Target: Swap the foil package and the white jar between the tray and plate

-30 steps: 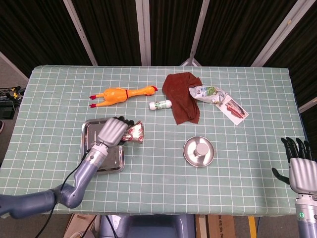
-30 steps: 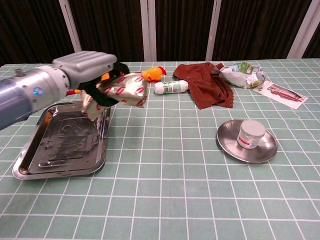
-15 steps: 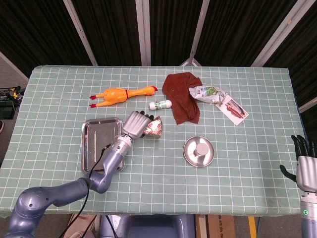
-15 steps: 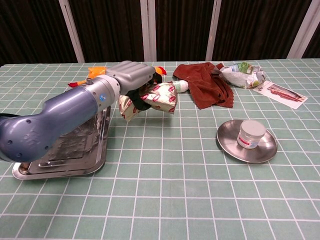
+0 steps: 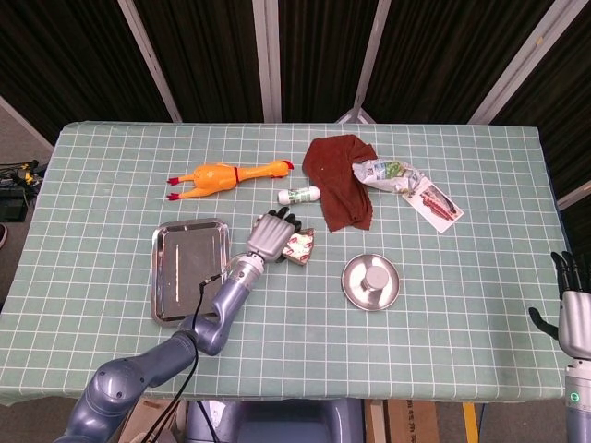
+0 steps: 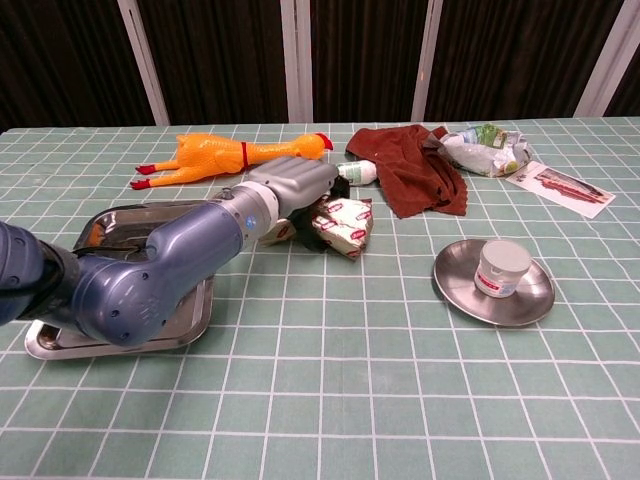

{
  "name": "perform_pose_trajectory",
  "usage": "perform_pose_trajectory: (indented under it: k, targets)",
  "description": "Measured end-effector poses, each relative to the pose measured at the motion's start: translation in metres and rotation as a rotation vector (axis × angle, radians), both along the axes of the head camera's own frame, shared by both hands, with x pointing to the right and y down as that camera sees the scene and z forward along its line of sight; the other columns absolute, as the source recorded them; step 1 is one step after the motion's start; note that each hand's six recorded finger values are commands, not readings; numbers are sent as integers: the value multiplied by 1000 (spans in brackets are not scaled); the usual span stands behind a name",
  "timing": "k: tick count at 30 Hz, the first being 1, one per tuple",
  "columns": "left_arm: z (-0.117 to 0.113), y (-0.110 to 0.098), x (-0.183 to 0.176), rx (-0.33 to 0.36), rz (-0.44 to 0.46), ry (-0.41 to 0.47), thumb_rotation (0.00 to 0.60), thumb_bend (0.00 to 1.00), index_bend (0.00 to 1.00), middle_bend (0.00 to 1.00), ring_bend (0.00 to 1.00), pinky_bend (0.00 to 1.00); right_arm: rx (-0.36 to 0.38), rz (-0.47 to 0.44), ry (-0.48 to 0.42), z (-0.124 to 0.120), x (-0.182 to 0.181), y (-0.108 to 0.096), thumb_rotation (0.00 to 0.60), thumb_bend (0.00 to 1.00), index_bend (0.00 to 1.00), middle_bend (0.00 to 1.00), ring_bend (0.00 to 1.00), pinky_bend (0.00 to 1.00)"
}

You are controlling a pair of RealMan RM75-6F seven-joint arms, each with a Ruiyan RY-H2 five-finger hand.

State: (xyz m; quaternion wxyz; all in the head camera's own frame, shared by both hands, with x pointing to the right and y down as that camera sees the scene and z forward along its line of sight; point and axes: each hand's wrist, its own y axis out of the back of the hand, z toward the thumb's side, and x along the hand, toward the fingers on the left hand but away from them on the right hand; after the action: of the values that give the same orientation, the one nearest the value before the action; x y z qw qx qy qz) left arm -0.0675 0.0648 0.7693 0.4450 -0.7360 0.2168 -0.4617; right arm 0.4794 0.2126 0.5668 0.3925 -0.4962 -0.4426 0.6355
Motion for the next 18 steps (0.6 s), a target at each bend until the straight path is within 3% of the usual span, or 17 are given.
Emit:
perform_pose_trajectory:
  k: [7,18]
  targets:
    - [-13,-5,-3,39,-30,37,600,77,332,179,87,199,-47,10,-68,6,-8,5,600,190,137,135,0,0]
    - [-64,-19,-16,78,-58,135,600,74,341,174,87,195,-152,-7,-203,26,-29,-1,600,181,137,135,0,0]
